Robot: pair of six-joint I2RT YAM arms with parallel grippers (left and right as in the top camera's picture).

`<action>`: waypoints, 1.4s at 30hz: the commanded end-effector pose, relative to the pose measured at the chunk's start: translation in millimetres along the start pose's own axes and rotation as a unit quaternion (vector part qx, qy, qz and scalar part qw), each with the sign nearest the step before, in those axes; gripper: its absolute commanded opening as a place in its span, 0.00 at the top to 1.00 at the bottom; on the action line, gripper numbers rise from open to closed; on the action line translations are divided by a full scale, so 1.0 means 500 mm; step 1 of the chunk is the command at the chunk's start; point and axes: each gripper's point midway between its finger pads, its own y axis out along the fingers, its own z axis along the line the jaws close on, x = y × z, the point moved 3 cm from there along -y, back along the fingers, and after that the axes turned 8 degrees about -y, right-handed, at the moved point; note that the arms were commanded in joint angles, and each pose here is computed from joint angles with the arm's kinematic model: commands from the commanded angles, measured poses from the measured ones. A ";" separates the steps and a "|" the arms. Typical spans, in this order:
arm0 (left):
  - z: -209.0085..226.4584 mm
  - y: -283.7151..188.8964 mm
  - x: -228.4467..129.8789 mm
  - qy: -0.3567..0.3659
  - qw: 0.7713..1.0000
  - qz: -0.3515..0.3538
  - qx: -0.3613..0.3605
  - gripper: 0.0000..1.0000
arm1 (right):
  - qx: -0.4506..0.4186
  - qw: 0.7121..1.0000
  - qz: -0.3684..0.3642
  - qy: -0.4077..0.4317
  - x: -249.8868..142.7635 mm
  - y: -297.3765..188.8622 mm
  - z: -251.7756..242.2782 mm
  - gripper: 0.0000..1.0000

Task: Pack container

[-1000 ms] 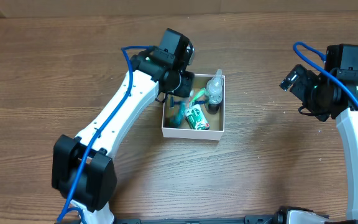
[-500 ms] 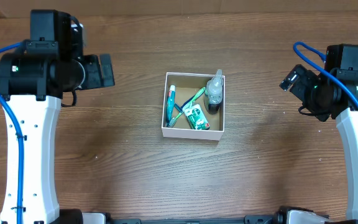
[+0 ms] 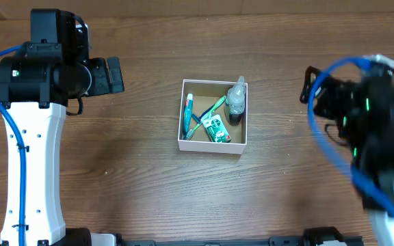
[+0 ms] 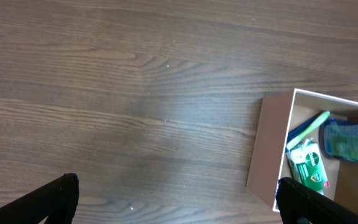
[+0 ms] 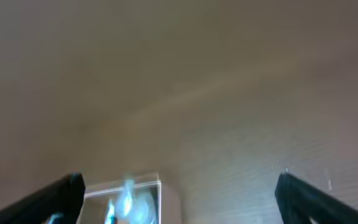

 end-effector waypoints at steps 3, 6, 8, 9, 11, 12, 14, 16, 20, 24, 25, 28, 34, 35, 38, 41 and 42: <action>0.001 -0.002 0.004 0.007 1.000 -0.004 0.001 0.00 | 0.002 0.998 -0.002 -0.067 -0.227 -0.004 -0.056 0.00; 0.001 -0.002 0.004 0.007 1.000 -0.004 0.001 0.00 | -0.008 0.998 -0.004 -0.063 -0.319 -0.010 -0.091 0.00; 0.001 -0.002 0.004 0.007 1.000 -0.004 0.001 0.00 | -0.007 0.998 -0.015 -0.062 -0.366 -0.012 -0.105 0.00; 0.001 -0.002 0.004 0.007 1.000 -0.004 0.001 0.00 | -0.006 0.998 -0.020 -0.062 -0.381 -0.011 -0.109 0.00; 0.001 -0.002 0.004 0.007 1.000 -0.004 0.001 0.00 | -0.004 0.998 -0.030 -0.062 -0.398 -0.011 -0.113 0.00; 0.001 -0.002 0.004 0.007 1.000 -0.004 0.001 0.00 | -0.004 0.997 -0.037 -0.061 -0.404 -0.011 -0.116 0.00; 0.001 -0.002 0.004 0.007 1.000 -0.004 0.001 0.00 | -0.006 0.997 -0.043 -0.061 -0.416 -0.008 -0.121 0.00; 0.001 -0.002 0.004 0.007 1.000 -0.004 0.001 0.00 | -0.004 0.997 -0.050 -0.061 -0.427 -0.005 -0.123 0.00; 0.001 -0.002 0.004 0.007 1.000 -0.004 0.001 0.00 | -0.002 0.996 -0.058 -0.061 -0.423 -0.007 -0.122 0.00; 0.001 -0.002 0.004 0.007 1.000 -0.004 0.001 0.00 | -0.001 0.996 -0.062 -0.061 -0.421 -0.008 -0.121 0.00; 0.001 -0.002 0.004 0.007 1.000 -0.004 0.001 0.00 | -0.001 0.996 -0.062 -0.061 -0.421 -0.008 -0.121 0.00; 0.001 -0.002 0.004 0.007 1.000 -0.004 0.001 0.00 | -0.001 0.996 -0.062 -0.061 -0.421 -0.008 -0.121 0.00; 0.001 -0.002 0.005 0.007 1.000 -0.004 0.001 0.00 | -0.001 0.996 -0.062 -0.061 -0.421 -0.008 -0.121 0.00; 0.003 -0.002 0.005 0.007 1.000 -0.005 0.002 0.00 | -0.001 0.996 -0.062 -0.061 -0.421 -0.008 -0.121 0.00; -0.013 -0.017 -0.001 0.017 1.000 -0.012 -0.007 0.00 | -0.001 0.996 -0.062 -0.061 -0.421 -0.008 -0.121 0.00; -0.020 -0.060 -0.022 0.067 0.996 -0.050 0.015 0.00 | -0.001 0.996 -0.062 -0.061 -0.421 -0.008 -0.121 0.00; -0.021 -0.067 -0.033 0.079 0.993 -0.084 0.012 0.00 | -0.001 0.996 -0.062 -0.061 -0.421 -0.008 -0.121 0.00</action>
